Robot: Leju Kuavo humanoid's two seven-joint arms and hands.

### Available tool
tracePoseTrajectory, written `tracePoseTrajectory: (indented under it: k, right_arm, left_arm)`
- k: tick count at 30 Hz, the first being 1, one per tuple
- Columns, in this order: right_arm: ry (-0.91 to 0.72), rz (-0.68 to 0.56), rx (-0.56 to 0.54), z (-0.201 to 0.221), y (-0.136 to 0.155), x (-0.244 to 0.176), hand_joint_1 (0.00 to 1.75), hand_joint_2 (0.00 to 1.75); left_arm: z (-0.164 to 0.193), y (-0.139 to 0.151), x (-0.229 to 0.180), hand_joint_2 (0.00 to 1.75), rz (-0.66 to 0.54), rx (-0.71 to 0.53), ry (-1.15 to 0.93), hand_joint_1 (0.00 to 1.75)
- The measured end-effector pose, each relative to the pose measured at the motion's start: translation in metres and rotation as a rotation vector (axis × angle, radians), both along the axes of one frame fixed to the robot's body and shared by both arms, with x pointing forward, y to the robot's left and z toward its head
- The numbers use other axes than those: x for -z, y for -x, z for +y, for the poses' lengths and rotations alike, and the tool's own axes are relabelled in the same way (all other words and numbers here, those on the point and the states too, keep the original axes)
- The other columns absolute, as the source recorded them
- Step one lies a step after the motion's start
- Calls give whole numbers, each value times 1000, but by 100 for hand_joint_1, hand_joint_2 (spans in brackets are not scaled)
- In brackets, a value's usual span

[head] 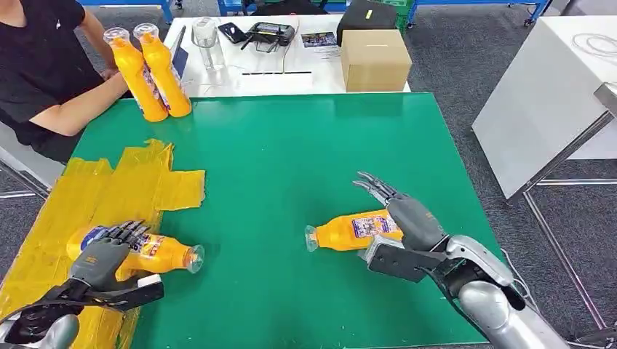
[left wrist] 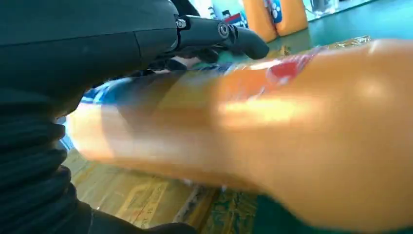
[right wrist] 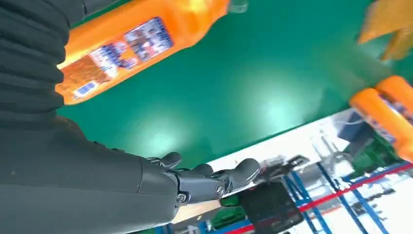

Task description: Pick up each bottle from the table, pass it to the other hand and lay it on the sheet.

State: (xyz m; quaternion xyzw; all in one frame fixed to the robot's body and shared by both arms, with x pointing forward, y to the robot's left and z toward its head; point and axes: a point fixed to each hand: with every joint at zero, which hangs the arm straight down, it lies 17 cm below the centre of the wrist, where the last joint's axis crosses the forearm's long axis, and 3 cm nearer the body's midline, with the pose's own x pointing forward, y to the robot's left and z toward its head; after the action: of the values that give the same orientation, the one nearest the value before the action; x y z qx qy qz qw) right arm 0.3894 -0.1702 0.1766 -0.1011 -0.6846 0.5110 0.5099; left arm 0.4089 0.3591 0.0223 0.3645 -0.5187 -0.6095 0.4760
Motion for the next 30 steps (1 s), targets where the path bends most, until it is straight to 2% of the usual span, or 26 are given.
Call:
tracePoseTrajectory:
  k: [11, 20, 21, 27, 29, 30]
  right_arm:
    - [134, 56, 59, -45, -15, 31, 0, 175]
    - [161, 73, 75, -56, -17, 40, 0, 175]
    - [172, 78, 82, -58, -17, 43, 0, 175]
    - [252, 142, 145, -91, 4, 81, 0, 175]
    - [265, 152, 155, -98, 8, 87, 0, 175]
    - [274, 158, 156, -99, 9, 89, 0, 175]
  left_arm:
    - [-6, 8, -10, 175, 23, 33, 145, 0]
    - [-5, 11, -15, 175, 14, 31, 168, 0]
    - [-8, 11, -19, 175, 10, 31, 209, 0]
    - [-59, 14, -81, 175, 10, -4, 833, 0]
    - [-63, 13, -100, 175, -22, -3, 911, 0]
    - [-65, 13, -107, 0, -27, 1, 952, 0]
